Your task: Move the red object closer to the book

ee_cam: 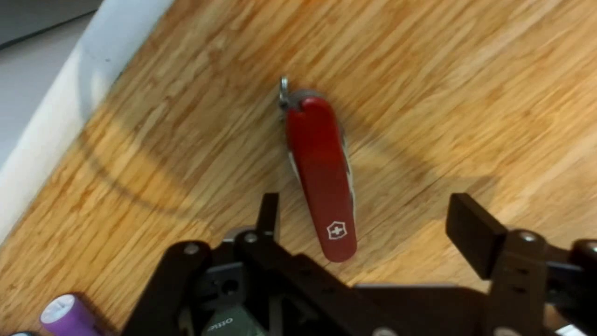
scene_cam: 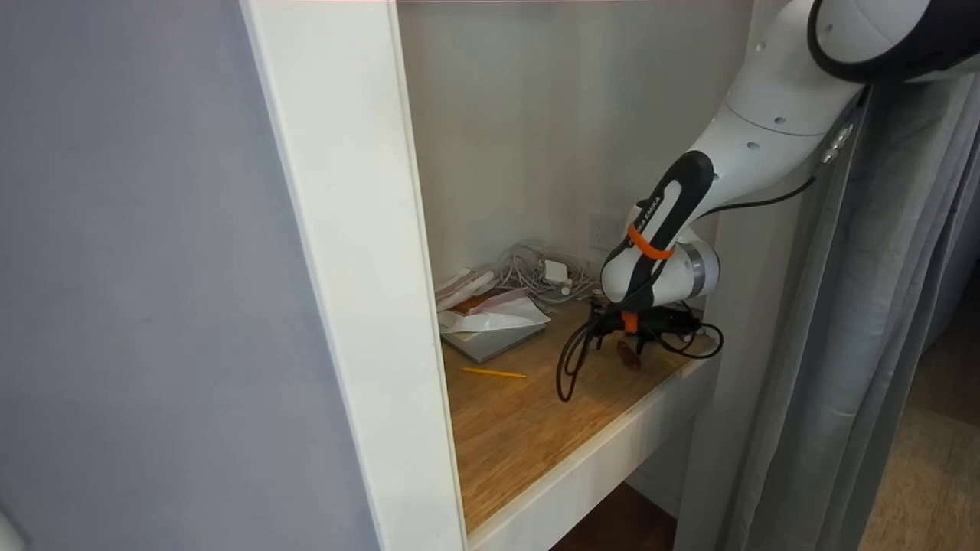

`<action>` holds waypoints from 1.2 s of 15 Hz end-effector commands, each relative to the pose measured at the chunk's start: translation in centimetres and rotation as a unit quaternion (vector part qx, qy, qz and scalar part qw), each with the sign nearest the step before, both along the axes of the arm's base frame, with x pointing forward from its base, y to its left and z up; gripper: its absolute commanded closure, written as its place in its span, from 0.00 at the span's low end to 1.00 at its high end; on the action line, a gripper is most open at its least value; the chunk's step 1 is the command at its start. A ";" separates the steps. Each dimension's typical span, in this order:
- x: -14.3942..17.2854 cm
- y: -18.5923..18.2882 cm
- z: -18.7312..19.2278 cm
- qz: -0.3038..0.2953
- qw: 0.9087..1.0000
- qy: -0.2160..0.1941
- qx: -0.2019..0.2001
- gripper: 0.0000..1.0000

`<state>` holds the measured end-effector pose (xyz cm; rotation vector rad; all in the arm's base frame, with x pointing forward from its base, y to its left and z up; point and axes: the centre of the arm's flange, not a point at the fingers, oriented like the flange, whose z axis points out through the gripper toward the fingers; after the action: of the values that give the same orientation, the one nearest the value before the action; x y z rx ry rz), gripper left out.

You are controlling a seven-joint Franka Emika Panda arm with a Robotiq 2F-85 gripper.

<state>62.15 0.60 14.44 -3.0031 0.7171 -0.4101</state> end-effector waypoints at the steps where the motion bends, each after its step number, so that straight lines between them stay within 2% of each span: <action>1: 2.1 -0.4 -1.4 -0.005 1.000 -0.014 -0.009 0.41; 8: 1.7 -1.4 0.1 0.015 0.999 0.011 -0.041 0.90; 9: 1.5 -1.5 0.3 0.023 0.999 0.019 -0.045 0.93; 14: 1.0 -1.8 0.7 0.042 0.996 0.046 -0.058 0.91; 18: 0.8 -1.0 1.6 0.033 0.998 0.052 -0.029 0.91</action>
<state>63.45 -1.22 14.90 -3.1372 0.6167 -0.3390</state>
